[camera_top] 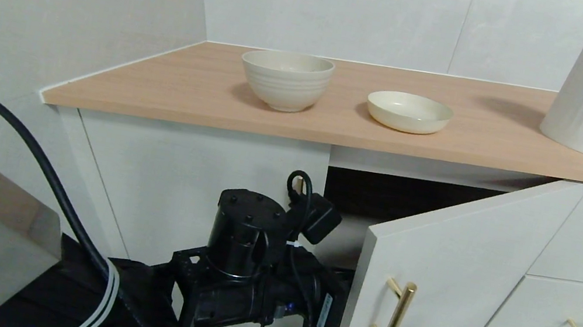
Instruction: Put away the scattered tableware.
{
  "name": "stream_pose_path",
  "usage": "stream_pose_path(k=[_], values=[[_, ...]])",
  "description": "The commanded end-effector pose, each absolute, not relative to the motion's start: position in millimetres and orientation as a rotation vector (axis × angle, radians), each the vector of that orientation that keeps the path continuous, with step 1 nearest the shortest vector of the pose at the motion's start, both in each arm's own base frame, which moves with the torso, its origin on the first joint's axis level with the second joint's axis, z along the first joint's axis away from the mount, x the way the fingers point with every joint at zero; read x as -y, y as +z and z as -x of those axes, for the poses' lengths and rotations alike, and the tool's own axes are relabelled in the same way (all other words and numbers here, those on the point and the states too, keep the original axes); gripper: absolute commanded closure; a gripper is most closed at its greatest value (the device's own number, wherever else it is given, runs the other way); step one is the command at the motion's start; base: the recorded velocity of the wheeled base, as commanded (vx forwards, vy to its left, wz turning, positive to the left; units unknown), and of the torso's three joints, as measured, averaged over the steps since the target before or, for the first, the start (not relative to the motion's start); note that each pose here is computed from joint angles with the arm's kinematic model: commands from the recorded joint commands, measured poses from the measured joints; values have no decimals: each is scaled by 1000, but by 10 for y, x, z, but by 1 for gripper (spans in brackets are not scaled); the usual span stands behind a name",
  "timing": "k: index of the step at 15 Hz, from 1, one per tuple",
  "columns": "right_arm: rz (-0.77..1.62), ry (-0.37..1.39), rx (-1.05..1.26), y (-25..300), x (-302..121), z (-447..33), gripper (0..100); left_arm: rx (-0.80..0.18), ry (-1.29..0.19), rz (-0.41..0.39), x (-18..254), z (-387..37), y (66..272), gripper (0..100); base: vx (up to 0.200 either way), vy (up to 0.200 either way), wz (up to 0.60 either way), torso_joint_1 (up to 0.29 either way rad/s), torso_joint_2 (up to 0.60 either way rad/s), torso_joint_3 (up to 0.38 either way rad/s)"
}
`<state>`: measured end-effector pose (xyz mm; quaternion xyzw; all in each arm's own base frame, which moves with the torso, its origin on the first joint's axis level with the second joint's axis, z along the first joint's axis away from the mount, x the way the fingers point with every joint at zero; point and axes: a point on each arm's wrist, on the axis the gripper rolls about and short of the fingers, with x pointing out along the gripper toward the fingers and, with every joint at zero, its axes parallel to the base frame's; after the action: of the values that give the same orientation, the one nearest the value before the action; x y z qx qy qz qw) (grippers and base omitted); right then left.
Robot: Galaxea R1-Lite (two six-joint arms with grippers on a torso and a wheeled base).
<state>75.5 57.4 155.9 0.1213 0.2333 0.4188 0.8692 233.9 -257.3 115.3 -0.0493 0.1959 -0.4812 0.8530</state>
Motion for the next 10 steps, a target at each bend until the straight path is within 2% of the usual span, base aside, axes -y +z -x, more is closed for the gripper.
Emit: stream_pose_path(k=[1, 6, 10], values=[[-255, 878, -480, 1567, -569, -747, 0, -417, -1007, 102, 2578, -2359, 1125, 100, 0, 0, 0, 0, 0, 0], [-255, 880, -481, 1567, -569, -747, 0, -405, -1010, 105, 2613, -2377, 1074, 100, 0, 0, 0, 0, 0, 0], [-255, 880, -481, 1567, -569, -747, 0, -401, -1013, 110, 2701, -2423, 1045, 100, -200, 0, 0, 8, 4, 4]])
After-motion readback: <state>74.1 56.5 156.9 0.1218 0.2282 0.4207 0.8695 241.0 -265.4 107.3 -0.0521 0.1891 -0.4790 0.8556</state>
